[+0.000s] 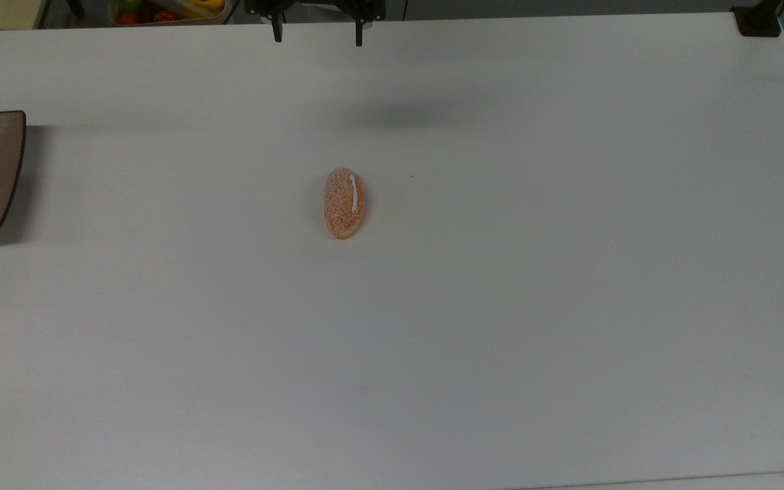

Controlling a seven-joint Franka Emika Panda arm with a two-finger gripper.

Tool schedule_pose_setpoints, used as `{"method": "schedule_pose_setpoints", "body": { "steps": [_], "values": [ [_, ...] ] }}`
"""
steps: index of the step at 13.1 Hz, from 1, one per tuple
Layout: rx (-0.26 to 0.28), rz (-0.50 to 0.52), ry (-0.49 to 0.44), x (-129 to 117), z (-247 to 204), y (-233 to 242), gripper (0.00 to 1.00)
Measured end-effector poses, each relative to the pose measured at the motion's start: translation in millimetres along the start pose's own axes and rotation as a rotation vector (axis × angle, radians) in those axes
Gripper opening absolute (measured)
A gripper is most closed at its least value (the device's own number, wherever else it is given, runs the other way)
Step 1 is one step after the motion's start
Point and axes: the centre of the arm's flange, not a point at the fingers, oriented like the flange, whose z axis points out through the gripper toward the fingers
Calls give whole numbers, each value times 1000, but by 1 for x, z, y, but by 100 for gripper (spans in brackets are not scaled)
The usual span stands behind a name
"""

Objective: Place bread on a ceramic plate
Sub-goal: 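Move the gripper over the orange bread roll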

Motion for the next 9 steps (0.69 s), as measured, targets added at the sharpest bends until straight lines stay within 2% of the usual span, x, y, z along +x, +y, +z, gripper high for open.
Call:
{"method": "schedule_pose_setpoints", "body": {
  "steps": [9],
  "values": [
    [2,6,34,5,1,3,100]
  ]
}}
